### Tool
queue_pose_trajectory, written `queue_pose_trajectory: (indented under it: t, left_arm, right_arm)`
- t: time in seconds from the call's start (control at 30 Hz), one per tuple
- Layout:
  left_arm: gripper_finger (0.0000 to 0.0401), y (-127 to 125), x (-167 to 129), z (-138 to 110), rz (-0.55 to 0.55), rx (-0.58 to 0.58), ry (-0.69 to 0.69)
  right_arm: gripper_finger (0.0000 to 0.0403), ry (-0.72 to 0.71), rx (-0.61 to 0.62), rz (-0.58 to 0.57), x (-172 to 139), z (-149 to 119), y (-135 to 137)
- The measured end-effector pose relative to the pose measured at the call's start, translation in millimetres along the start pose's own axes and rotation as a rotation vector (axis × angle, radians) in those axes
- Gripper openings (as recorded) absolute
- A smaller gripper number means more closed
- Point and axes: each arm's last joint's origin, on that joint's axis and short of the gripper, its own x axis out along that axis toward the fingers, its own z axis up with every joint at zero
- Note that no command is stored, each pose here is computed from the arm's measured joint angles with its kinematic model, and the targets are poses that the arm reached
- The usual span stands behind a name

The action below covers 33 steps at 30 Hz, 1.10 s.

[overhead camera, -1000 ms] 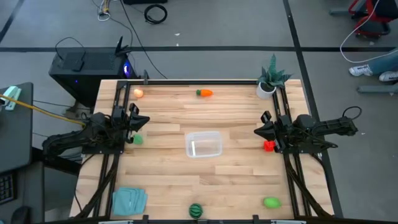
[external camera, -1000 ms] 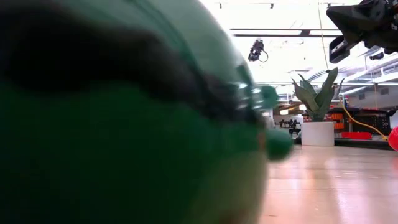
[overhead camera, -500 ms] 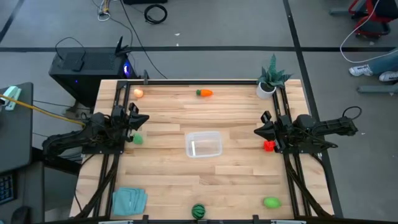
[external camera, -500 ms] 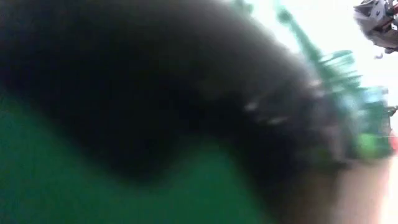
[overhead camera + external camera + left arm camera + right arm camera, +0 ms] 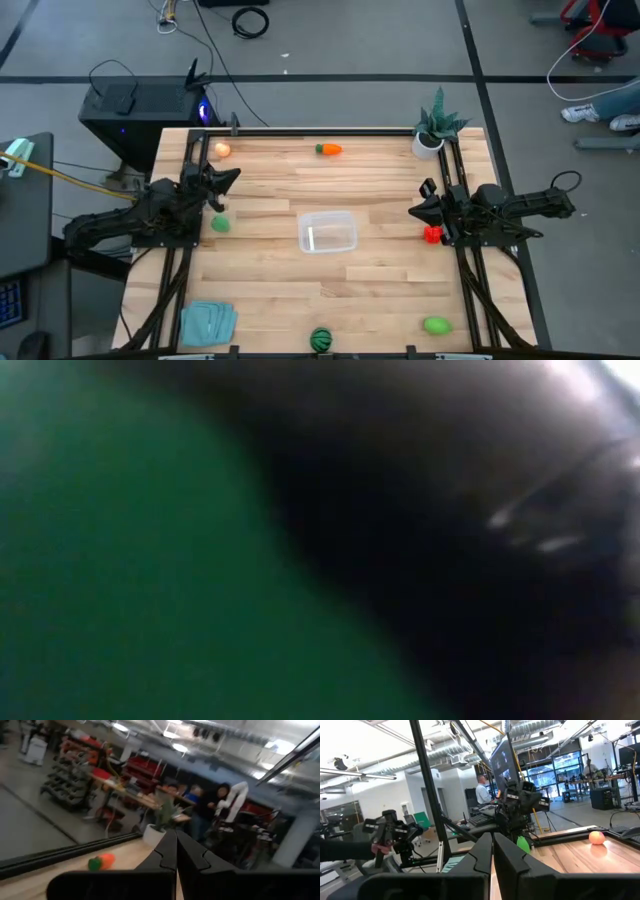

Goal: Pick and placing Produce into tupperware
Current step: Put the green corn into the transparent bin

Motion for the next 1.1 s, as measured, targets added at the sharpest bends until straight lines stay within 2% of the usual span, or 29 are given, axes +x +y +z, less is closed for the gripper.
queue_pose_trajectory:
  t: [0.1, 0.23, 0.5, 0.67, 0.8, 1.1]
  left_arm:
    - [0.0003, -9.3, 7.9, 18.9, 0.042, 0.014, 0.034]
    - [0.0002, -21.6, 23.3, 38.5, 0.121, 0.053, 0.193]
    - [0.0001, -42.5, 54.6, 66.8, 0.350, -0.065, 0.529]
    - [0.0001, -48.8, 67.4, 72.2, 0.550, -0.170, 0.709]
    - [0.0002, -54.3, 75.8, 75.1, 0.659, -0.238, 0.846]
    - [0.0003, -62.5, 90.0, 64.6, 0.735, -0.447, 1.128]
  right_arm:
    - [0.0023, 0.000, 0.000, 0.001, 0.0, 0.0, 0.0]
    - [0.0023, 0.002, 0.000, -0.001, 0.0, -0.2, 0.0]
    - [0.0023, 0.002, 0.000, 0.000, 0.0, -0.1, 0.0]
    - [0.0023, 0.002, 0.000, 0.000, 0.0, -0.2, 0.0]
    - [0.0023, 0.002, -0.002, 0.000, 0.0, -0.2, 0.0]
    - [0.0023, 0.002, -0.004, 0.000, 0.0, -0.2, 0.0]
